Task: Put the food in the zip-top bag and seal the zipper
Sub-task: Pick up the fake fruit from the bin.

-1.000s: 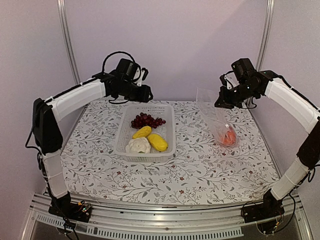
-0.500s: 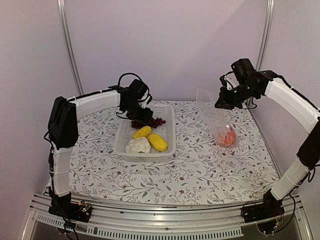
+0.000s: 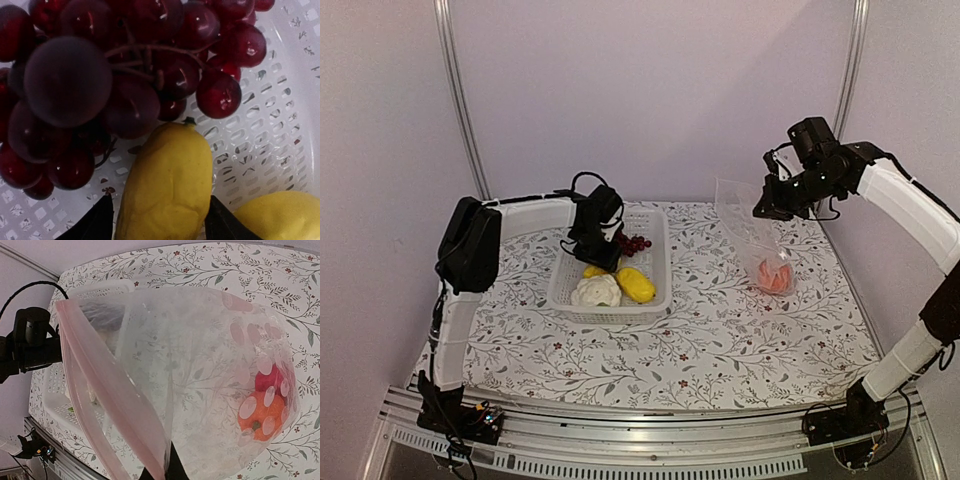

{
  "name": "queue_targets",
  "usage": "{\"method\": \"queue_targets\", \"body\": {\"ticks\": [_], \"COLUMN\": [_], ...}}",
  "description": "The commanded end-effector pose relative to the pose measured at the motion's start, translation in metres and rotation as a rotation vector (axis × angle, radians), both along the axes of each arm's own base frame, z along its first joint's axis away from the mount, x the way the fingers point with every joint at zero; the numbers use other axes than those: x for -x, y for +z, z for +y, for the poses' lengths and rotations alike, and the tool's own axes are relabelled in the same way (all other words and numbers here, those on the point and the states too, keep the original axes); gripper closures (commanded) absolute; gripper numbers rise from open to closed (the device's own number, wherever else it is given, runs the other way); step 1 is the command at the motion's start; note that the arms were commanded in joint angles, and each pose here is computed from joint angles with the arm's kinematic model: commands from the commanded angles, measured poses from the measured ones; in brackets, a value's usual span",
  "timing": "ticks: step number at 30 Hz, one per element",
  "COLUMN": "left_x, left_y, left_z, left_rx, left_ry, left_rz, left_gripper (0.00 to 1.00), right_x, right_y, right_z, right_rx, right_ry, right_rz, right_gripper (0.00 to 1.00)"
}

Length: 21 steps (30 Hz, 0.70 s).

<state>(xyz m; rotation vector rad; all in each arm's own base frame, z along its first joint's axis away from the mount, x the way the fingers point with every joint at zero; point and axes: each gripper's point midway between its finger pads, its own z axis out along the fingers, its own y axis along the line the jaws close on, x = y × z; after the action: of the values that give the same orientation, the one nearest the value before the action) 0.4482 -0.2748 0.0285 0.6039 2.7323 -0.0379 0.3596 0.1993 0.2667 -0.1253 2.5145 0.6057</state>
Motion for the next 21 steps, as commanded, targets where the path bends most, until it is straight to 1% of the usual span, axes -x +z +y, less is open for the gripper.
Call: {"method": "queue_targets", "body": {"ticks": [1, 4, 8, 11, 15, 19, 21], "left_x": [-0.002, -0.004, -0.013, -0.018, -0.013, 0.005, 0.018], "left_y": [-0.004, 0.022, 0.087, 0.136, 0.205, 0.270, 0.303], "left_z": [0.005, -0.001, -0.006, -0.013, -0.029, -0.057, -0.074], "left_rx": [-0.024, 0.020, 0.111, 0.210, 0.412, 0.685, 0.801], "left_ry": [-0.009, -0.007, 0.027, 0.044, 0.036, -0.019, -0.071], "left_rz": [0.008, -0.026, -0.146, -0.243, -0.362, -0.458, -0.509], "left_gripper": [0.43, 0.49, 0.53, 0.57, 0.60, 0.64, 0.65], "right_x": [0.008, 0.007, 0.009, 0.009, 0.007, 0.006, 0.006], "right_y": [0.002, 0.005, 0.001, 0.000, 0.005, 0.007, 0.008], "right_z": [-0.003, -0.005, -0.007, -0.006, -0.005, -0.001, 0.004], "right_rx": [-0.002, 0.004, 0.000, -0.003, -0.012, -0.027, -0.033], "right_ry": [-0.010, -0.021, -0.029, -0.028, -0.029, -0.019, -0.009], "right_rz": [-0.007, -0.019, -0.019, -0.020, -0.033, -0.035, -0.032], "right_gripper": [1.00, 1.00, 1.00, 1.00, 1.00, 1.00, 1.00]}}
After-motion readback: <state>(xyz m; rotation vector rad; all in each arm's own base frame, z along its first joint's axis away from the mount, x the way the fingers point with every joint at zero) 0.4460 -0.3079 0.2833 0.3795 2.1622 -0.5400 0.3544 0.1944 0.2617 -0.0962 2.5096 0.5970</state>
